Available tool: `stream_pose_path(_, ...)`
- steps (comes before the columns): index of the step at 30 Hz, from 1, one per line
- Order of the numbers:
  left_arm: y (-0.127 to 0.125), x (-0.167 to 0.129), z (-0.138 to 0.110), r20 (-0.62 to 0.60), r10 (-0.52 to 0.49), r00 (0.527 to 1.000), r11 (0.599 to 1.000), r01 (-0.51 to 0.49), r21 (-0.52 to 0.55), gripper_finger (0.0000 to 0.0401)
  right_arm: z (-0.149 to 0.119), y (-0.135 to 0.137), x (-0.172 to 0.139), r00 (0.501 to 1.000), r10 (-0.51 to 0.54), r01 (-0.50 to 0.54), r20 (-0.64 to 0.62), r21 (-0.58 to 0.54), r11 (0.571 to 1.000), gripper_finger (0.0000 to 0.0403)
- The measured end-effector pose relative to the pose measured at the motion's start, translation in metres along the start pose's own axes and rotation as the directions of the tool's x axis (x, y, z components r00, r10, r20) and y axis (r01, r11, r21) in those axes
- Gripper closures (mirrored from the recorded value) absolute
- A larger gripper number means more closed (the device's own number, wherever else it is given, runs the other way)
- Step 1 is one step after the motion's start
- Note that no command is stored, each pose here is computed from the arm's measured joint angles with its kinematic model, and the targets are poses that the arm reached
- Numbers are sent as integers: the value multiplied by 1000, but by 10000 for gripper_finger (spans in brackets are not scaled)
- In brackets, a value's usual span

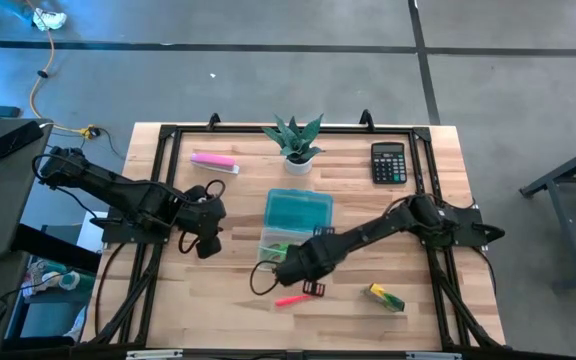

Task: Pack school essentials
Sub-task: Put the blue pencil into the blue supply box

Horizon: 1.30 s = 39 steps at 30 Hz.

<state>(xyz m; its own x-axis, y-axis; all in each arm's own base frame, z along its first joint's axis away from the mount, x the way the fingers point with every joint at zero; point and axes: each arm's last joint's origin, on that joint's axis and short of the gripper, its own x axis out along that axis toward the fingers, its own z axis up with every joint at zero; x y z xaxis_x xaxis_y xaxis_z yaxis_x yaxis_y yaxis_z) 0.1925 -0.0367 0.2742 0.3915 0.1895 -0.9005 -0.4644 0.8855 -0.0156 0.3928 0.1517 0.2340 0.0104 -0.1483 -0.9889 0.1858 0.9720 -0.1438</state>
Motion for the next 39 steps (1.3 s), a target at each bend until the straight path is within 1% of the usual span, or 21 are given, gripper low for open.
stream_pose_path(2,0,0,0,2,2,1000,1000,-2,-14,286,1,-7,1,999,5,-4,-42,20,1000,382)
stream_pose_path(5,0,0,0,7,9,1000,999,-9,-36,286,4,-13,2,995,53,-46,-84,85,995,382)
stream_pose_path(9,1,0,1,19,24,1000,998,-23,-59,286,7,-15,3,995,73,-61,-74,161,985,382)
stream_pose_path(15,1,0,1,26,32,999,997,-30,-66,286,7,-15,3,996,70,-52,-63,248,967,382)
stream_pose_path(20,1,0,1,28,36,999,996,-33,-78,286,9,-14,3,996,77,-56,-49,340,939,382)
stream_pose_path(24,1,0,1,29,36,999,996,-33,-84,286,12,-10,7,996,85,-69,-31,346,936,382)
stream_pose_path(30,1,0,1,29,37,999,996,-34,-84,286,14,-1,28,996,48,-24,-74,304,952,382)
stream_pose_path(33,1,0,1,29,37,999,996,-34,-84,286,15,-2,29,996,43,-17,-77,315,949,382)
stream_pose_path(39,1,0,1,30,38,999,996,-35,-84,286,20,-11,31,995,50,-15,-86,363,931,382)
